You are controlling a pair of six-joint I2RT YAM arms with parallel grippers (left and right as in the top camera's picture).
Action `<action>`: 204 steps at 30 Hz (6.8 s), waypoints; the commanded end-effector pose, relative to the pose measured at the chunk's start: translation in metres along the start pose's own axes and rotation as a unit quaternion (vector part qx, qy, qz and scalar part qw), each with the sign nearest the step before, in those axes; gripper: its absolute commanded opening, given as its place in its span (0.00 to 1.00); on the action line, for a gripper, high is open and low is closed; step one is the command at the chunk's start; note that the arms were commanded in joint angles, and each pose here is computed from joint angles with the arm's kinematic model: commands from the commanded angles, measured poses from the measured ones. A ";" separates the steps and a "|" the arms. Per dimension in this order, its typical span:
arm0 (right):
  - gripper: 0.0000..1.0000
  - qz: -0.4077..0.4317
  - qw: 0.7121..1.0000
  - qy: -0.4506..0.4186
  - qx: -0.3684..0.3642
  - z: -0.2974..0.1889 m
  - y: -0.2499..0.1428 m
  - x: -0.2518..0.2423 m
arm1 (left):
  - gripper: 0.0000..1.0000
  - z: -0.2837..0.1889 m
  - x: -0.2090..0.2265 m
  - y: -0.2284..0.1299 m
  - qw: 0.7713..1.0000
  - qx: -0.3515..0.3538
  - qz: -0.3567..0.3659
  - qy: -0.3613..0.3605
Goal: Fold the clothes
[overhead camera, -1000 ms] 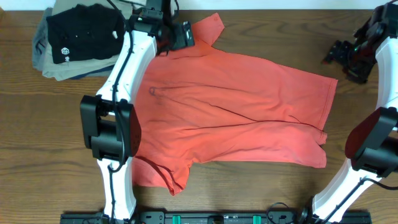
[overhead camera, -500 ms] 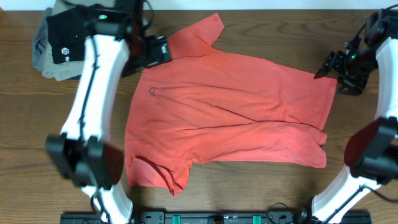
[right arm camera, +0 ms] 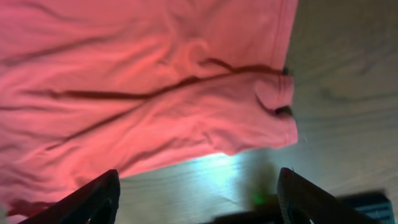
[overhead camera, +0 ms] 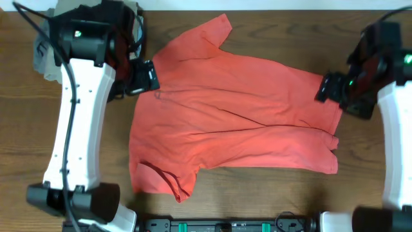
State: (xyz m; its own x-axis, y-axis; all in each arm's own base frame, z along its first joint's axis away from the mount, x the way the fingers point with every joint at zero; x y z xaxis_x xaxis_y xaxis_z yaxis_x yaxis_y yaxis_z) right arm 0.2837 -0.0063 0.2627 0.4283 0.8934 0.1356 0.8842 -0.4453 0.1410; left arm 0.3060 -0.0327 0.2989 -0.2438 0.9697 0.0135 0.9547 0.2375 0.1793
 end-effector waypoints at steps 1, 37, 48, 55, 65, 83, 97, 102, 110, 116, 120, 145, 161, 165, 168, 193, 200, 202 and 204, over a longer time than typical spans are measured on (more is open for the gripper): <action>0.80 0.021 0.999 -0.023 -0.021 0.001 -0.021 -0.009 | 0.98 -0.027 0.025 -0.021 0.998 -0.036 -0.018 0.040; 0.99 0.018 0.996 0.073 0.042 0.090 -0.084 -0.010 | 0.98 0.174 0.041 -0.192 0.929 0.118 -0.352 0.010; 0.99 0.017 0.996 0.074 0.039 0.090 -0.083 -0.010 | 0.91 0.204 0.036 -0.187 0.921 0.132 -0.365 0.026; 0.99 0.015 0.997 0.078 0.027 0.090 -0.078 -0.008 | 0.80 0.220 0.032 -0.185 0.918 0.152 -0.366 0.037; 0.99 0.014 0.998 0.067 0.000 0.091 -0.068 -0.010 | 0.54 0.222 0.031 -0.186 0.916 0.158 -0.366 0.035; 0.99 0.030 0.998 0.037 0.028 0.122 -0.086 -0.024 | 0.58 0.219 0.036 -0.195 0.926 0.178 -0.330 0.049; 0.99 0.029 0.998 0.040 0.023 0.122 -0.084 -0.023 | 0.55 0.206 0.032 -0.188 0.930 0.181 -0.317 0.040; 0.99 0.029 0.999 0.043 0.017 0.122 -0.081 -0.022 | 0.56 0.205 0.016 -0.184 0.925 0.198 -0.323 -0.014; 0.99 0.028 0.998 0.049 0.015 0.122 -0.080 -0.020 | 0.56 0.213 0.006 -0.171 0.929 0.174 -0.322 -0.053; 0.99 0.028 0.998 0.047 0.018 0.122 -0.081 -0.021 | 0.56 0.214 0.005 -0.170 0.929 0.170 -0.324 -0.056; 0.99 0.028 0.998 0.047 0.018 0.122 -0.081 -0.021 | 0.55 0.213 0.007 -0.172 0.933 0.171 -0.313 -0.052; 0.99 0.029 0.998 0.043 0.025 0.122 -0.084 -0.022 | 0.51 0.180 0.052 -0.183 0.938 0.156 -0.290 0.105; 0.99 0.028 0.998 0.047 0.019 0.122 -0.082 -0.021 | 0.52 0.204 0.008 -0.169 0.943 0.170 -0.286 -0.005; 0.99 0.028 0.998 0.046 0.019 0.122 -0.082 -0.021 | 0.53 0.210 0.009 -0.176 0.937 0.199 -0.286 0.014; 0.99 0.028 0.998 0.046 0.020 0.122 -0.082 -0.021 | 0.52 0.212 0.010 -0.179 0.935 0.211 -0.286 0.021; 0.99 0.028 0.998 0.047 0.018 0.122 -0.082 -0.021 | 0.52 0.227 0.010 -0.187 0.931 0.214 -0.294 0.018; 0.99 0.028 0.998 0.045 0.022 0.122 -0.083 -0.022 | 0.52 0.231 0.010 -0.188 0.932 0.212 -0.294 0.016; 0.99 0.028 0.998 0.045 0.022 0.122 -0.083 -0.022 | 0.53 0.232 0.011 -0.190 0.931 0.215 -0.294 0.018; 0.99 0.028 0.998 0.044 0.023 0.122 -0.084 -0.022 | 0.52 0.233 0.010 -0.191 0.930 0.220 -0.294 0.018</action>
State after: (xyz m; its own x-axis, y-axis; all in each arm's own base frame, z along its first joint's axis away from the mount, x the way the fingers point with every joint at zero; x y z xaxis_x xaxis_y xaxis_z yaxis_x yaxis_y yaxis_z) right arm 0.2249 0.0159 0.1300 0.4584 0.8577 0.2328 0.8669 -0.4892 0.0956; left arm 0.1676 -0.0549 0.0405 -0.7396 0.6716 0.0438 0.6465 0.7270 -0.2312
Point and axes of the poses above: each gripper's point midway between its finger pads, its own z axis out along the fingers, its own x axis along the line the jaws close on, y = z × x, the point moved 4 cm from there along -z, back along the fingers, and after that the axes turned 3 degrees about z, right-handed, at the moved point
